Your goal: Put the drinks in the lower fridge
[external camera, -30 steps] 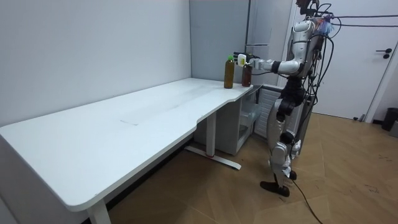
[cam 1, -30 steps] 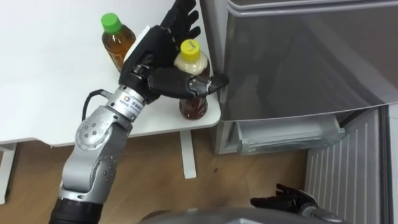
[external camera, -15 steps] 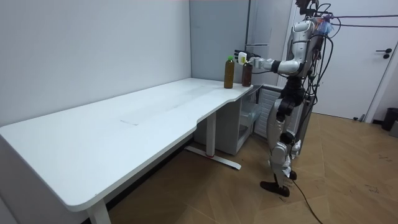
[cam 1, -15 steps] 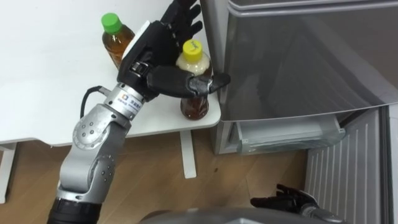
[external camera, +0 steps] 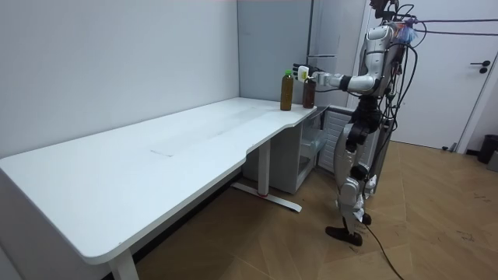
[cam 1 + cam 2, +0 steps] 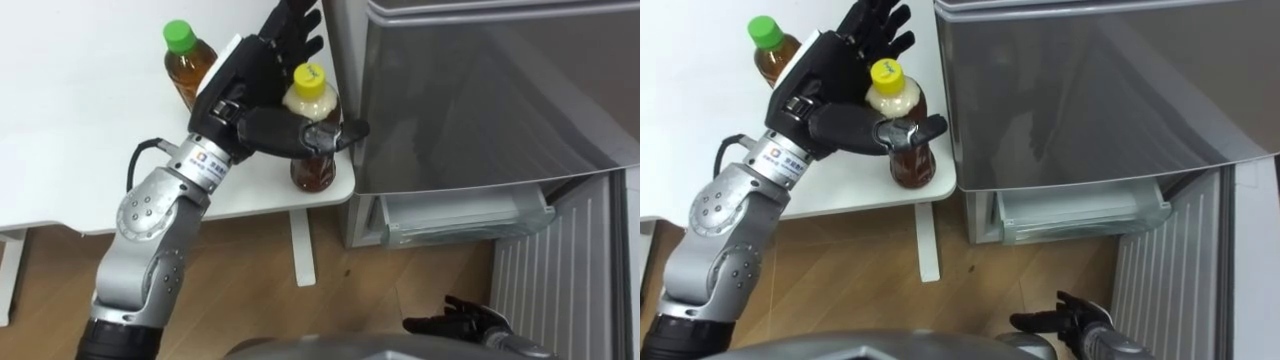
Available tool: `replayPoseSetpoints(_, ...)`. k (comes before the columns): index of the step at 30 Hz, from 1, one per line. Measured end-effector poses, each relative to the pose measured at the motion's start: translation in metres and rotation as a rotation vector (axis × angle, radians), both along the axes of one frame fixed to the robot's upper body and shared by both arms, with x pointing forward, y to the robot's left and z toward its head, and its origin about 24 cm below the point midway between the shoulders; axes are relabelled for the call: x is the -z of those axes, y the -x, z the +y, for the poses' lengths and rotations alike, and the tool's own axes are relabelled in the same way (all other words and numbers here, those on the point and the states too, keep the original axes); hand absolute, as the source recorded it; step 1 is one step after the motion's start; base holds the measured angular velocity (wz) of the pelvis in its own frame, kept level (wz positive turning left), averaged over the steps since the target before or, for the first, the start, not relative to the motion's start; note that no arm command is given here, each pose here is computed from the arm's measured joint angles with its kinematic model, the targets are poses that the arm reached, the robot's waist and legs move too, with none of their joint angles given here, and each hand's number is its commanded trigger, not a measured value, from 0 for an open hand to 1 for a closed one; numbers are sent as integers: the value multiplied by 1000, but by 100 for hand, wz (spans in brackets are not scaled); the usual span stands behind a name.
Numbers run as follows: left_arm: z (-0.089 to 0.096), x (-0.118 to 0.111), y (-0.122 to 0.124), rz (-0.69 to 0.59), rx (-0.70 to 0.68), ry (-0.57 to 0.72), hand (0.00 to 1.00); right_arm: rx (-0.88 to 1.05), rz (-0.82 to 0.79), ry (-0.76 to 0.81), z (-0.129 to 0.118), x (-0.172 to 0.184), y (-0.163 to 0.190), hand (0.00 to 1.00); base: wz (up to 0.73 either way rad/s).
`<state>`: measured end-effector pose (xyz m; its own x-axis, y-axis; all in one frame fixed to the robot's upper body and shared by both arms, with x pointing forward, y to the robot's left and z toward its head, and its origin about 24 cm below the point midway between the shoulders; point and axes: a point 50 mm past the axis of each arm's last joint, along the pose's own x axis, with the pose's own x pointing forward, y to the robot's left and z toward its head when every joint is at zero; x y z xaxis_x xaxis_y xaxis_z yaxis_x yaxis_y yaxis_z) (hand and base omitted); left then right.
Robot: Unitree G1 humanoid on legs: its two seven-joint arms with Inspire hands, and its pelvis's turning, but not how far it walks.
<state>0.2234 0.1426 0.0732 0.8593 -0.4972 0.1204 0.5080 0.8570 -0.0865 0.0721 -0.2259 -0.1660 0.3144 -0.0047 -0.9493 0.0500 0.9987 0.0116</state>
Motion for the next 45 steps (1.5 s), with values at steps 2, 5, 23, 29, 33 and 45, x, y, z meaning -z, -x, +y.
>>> replayPoseSetpoints(2, 0, 1, 0, -5, -3, -37, 0, 0, -1, 4, 0, 0, 0, 0, 0)
replayPoseSetpoints(5, 0, 1, 0, -10, -9, -66, 0, 0, -4, 6, 0, 0, 0, 0, 0)
replayPoseSetpoints(23, 1, 9, -2, 23, -60, -78, 100, -20, -6, 9, 1, 0, 0, 0, 0)
replayPoseSetpoints(29, 1, 20, -2, 70, -61, -85, 100, -20, -7, 11, 0, 0, 0, 0, 0)
replayPoseSetpoints(33, 1, 20, -2, 69, -62, -90, 100, -20, -8, 10, 0, 0, -1, 0, 0)
replayPoseSetpoints(45, -3, 23, -1, 57, -46, -178, 100, -23, -6, 8, -1, 0, -2, 0, 0)
